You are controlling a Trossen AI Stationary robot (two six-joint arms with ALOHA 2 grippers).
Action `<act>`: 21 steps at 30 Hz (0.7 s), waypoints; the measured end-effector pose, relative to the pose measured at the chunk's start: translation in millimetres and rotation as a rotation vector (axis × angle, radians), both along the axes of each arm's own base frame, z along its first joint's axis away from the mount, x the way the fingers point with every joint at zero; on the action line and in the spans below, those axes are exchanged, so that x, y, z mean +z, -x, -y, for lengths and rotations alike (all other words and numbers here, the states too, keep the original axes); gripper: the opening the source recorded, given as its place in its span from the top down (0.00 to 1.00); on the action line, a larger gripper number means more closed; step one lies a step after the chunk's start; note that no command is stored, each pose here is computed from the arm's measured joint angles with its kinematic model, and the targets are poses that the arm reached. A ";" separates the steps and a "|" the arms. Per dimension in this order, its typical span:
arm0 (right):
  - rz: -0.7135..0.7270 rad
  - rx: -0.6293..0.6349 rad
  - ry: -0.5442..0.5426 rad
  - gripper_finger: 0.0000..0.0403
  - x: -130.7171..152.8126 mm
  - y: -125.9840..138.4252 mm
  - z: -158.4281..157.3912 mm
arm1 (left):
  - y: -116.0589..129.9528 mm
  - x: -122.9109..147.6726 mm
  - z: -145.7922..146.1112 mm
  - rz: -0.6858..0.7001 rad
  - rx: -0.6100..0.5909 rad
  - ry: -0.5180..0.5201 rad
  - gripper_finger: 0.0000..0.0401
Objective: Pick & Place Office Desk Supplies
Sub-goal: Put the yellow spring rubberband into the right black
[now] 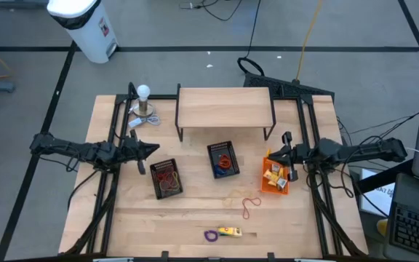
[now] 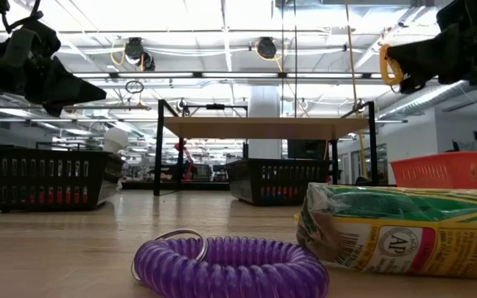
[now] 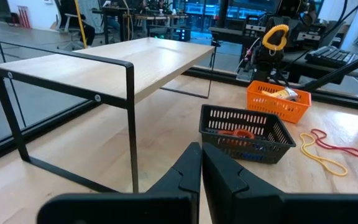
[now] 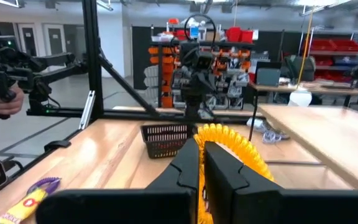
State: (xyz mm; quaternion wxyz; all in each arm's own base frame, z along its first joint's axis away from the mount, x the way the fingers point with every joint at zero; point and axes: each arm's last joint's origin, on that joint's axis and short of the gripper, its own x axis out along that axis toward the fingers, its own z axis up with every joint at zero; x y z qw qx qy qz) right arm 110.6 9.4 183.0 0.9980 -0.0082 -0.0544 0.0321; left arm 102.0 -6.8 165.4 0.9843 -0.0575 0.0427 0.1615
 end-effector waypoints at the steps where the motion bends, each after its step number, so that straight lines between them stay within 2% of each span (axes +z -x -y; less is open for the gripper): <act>1: -0.002 0.001 -0.005 1.00 -0.3 -0.1 0.0 | 0.0 -0.1 0.0 -0.001 0.000 0.000 0.96; 18: -0.003 0.001 -0.010 1.00 -0.7 -0.2 -0.1 | 0.0 -0.4 0.0 -0.004 0.000 -0.001 0.96; 21: -0.040 -0.027 -0.009 1.00 2.6 -2.9 0.5 | 0.0 -0.4 0.0 -0.004 0.000 -0.002 0.96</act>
